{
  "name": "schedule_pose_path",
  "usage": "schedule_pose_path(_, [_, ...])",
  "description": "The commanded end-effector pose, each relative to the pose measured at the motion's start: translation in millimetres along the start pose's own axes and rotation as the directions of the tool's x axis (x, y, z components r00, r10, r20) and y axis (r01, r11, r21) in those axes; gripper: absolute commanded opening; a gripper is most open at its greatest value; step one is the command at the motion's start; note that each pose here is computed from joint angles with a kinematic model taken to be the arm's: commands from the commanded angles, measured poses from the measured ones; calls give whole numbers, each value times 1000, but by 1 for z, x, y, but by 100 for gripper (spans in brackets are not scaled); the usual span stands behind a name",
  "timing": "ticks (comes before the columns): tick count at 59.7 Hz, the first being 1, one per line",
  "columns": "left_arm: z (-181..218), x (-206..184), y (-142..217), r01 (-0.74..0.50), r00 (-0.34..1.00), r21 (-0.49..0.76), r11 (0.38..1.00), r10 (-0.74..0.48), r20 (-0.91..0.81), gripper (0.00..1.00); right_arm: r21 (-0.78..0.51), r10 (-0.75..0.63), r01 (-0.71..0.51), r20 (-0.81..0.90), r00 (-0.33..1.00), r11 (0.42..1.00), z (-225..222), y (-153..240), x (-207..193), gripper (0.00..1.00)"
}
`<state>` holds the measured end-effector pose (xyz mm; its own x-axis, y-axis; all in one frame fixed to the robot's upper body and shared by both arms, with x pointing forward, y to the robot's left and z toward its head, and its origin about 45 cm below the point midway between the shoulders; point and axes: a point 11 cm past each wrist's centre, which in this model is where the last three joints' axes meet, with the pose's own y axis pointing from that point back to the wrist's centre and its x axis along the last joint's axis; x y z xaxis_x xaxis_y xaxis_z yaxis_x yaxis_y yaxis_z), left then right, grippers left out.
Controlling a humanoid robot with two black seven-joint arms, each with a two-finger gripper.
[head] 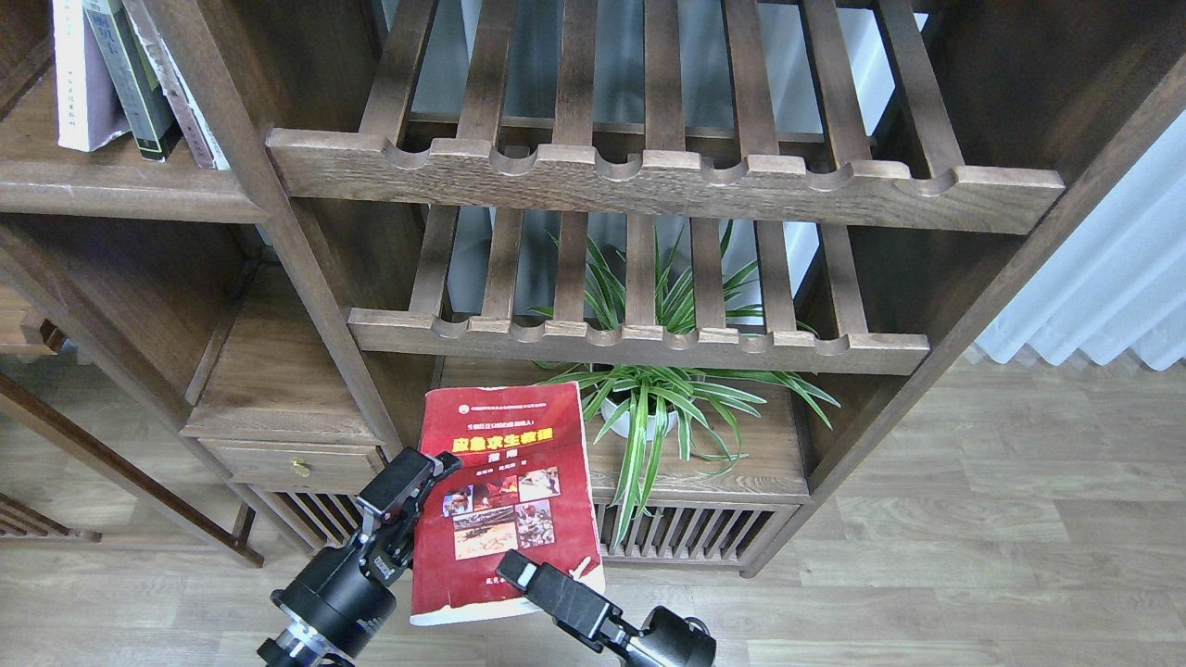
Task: Organize books on shelf
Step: 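Hand the red book from the right gripper to the left gripper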
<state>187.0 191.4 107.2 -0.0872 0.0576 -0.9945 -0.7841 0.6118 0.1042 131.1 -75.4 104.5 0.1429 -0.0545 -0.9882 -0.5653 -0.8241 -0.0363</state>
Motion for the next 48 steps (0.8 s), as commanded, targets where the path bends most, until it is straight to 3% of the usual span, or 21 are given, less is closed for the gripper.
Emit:
schedule_pose_path(1, [8, 1, 4, -10, 1000, -16, 1000, 10, 14, 39, -41, 8, -8, -5, 1000, 999, 4, 2, 2, 3])
schedule_pose_path(8, [12, 2, 8, -21, 1000, -23, 1000, 21, 22, 58, -57, 16, -16, -4, 1000, 998, 6, 3, 4, 3])
schedule_pose_path(17, [23, -3, 8, -8, 999, -53, 999, 10, 35, 69, -56, 15, -15, -3, 1000, 998, 6, 3, 4, 3])
schedule_pose_path(32, [22, -5, 4, 3, 999, -48, 999, -1, 35, 69, -59, 18, -18, -3, 1000, 998, 8, 3, 5, 3])
schedule_pose_path(48, [8, 0, 5, -13, 1000, -7, 1000, 13, 22, 54, -62, 20, -20, -2, 1000, 998, 10, 4, 5, 3])
